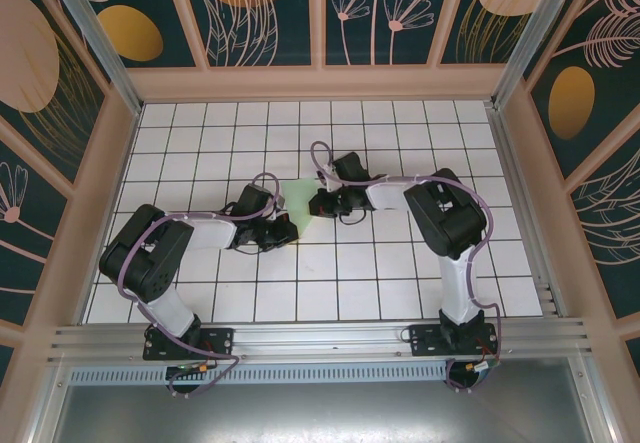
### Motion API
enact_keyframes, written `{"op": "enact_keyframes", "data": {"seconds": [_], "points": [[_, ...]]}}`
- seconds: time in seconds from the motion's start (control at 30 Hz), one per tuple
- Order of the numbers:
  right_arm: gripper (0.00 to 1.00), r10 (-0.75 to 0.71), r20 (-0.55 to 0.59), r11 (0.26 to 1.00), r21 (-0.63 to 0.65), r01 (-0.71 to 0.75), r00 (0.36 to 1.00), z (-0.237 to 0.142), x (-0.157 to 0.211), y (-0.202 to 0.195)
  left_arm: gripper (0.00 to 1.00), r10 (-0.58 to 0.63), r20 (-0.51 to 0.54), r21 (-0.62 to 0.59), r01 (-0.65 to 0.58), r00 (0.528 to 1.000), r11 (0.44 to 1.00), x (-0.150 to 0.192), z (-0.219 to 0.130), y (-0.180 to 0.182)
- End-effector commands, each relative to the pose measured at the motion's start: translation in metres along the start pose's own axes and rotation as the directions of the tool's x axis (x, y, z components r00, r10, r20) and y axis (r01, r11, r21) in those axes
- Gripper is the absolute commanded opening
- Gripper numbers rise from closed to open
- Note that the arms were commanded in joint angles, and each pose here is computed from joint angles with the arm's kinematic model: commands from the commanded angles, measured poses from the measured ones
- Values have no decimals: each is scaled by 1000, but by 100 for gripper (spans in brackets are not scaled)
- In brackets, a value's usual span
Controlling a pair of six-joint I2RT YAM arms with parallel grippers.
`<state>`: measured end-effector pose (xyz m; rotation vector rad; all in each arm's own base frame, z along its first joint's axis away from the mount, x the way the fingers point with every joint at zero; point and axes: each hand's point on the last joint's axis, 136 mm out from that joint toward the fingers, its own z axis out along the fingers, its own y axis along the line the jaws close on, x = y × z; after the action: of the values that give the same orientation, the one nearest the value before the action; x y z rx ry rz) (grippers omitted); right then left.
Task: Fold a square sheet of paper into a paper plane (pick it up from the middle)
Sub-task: Third fold the triangle at the center of the table.
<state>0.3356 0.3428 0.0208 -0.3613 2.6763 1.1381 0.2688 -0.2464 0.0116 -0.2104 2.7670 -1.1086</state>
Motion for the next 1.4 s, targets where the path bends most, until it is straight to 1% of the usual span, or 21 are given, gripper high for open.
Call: {"op": "enact_keyframes", "data": {"seconds": [0.0, 0.07, 0.1, 0.13, 0.3, 0.37, 0.47, 0.57, 0.77, 0.93, 1.1, 1.23, 1.37], "points": [[2, 25, 37, 994, 101, -29, 999, -4, -14, -34, 0, -83, -85, -167, 68, 993, 984, 35, 1, 49], [2, 41, 54, 990, 136, -48, 998, -7, -20, -38, 0, -80, -85, -163, 65, 993, 984, 35, 1, 48], [1, 64, 80, 986, 150, -76, 995, -15, -30, -47, 0, -80, -85, -163, 65, 993, 984, 34, 1, 48], [1, 69, 92, 985, 154, -82, 993, -19, -35, -45, 0, -78, -83, -164, 64, 993, 984, 34, 1, 48], [0, 54, 183, 989, 129, -79, 982, -44, -51, -13, 0, -64, -78, -159, 51, 995, 986, 31, 1, 45], [0, 36, 193, 993, 102, -56, 981, -46, -45, 9, 0, -59, -75, -159, 46, 995, 986, 29, 1, 45], [0, 21, 173, 996, 79, -35, 985, -39, -30, 29, 0, -54, -73, -157, 42, 996, 987, 28, 1, 44], [0, 26, 140, 997, 67, -36, 990, -26, -14, 40, 0, -51, -73, -156, 39, 996, 987, 28, 1, 44], [0, 61, 50, 998, 29, -62, 997, 4, 12, 45, 0, -47, -73, -154, 35, 996, 987, 28, 1, 43], [0, 80, -4, 997, 20, -80, 997, 17, 23, 40, 0, -48, -73, -157, 36, 996, 987, 28, 1, 44], [0, 99, -34, 994, 50, -98, 994, 24, 30, 25, 0, -52, -74, -160, 40, 996, 986, 30, 1, 46], [0, 121, -14, 989, 90, -119, 993, 20, 23, 2, 0, -54, -80, -167, 41, 995, 985, 32, 1, 49], [0, 137, 50, 982, 122, -142, 989, 6, 1, -30, 0, -55, -84, -166, 41, 995, 985, 34, 1, 50]]}}
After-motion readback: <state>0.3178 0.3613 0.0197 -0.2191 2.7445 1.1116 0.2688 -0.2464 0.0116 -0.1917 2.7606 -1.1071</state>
